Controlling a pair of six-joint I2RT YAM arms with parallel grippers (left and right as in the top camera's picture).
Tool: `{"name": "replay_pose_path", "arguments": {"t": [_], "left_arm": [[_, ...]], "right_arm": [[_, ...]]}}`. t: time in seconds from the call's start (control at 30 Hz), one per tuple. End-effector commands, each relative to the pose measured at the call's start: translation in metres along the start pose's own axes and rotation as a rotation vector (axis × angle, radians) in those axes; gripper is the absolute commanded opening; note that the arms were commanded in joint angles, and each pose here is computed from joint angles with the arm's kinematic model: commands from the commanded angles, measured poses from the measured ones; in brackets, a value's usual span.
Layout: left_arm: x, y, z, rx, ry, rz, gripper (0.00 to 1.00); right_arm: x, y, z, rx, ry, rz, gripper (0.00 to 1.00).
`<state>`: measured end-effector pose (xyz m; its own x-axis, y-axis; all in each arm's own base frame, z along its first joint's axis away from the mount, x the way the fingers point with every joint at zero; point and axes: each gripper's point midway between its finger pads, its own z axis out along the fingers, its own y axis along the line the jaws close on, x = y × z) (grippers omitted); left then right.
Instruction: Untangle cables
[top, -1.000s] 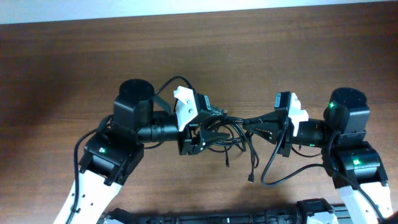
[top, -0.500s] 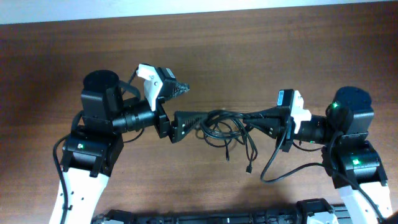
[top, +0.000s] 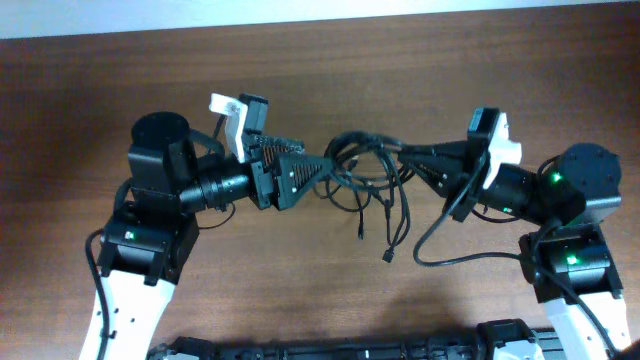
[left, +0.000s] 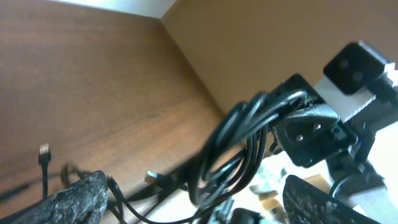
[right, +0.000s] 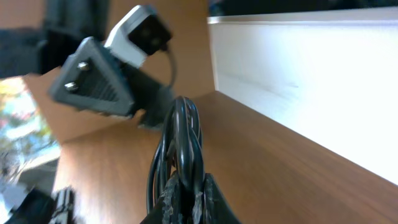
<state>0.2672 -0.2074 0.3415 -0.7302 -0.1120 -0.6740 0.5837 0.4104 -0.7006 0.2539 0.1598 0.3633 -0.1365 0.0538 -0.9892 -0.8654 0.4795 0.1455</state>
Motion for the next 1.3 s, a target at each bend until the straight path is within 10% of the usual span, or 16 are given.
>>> {"name": "replay_pose_path", "arguments": {"t": [0.0,0.67,0.97,1.27], "left_arm": [[-0.011,-0.006,-0.005,-0.021,-0.044,-0.162,0.93],[-0.006,-0.011,0.059,-0.051,-0.061,-0.361,0.93],[-0.014,-0.003,0.077,-0.021,-0.073,-0.419,0.63],[-0.018,-0.007,0.076,-0.001,-0.083,-0.41,0.0]], "right_arm": [[-0.017,-0.019,-0.002,0.112,-0.063,0.106,0.04],[-0.04,-0.007,0.005,-0.029,-0.131,0.21,0.04],[-0.038,-0.001,0.005,-0.064,-0.115,0.21,0.04],[-0.036,-0.001,0.006,-0.066,-0.11,0.214,0.04]]}}
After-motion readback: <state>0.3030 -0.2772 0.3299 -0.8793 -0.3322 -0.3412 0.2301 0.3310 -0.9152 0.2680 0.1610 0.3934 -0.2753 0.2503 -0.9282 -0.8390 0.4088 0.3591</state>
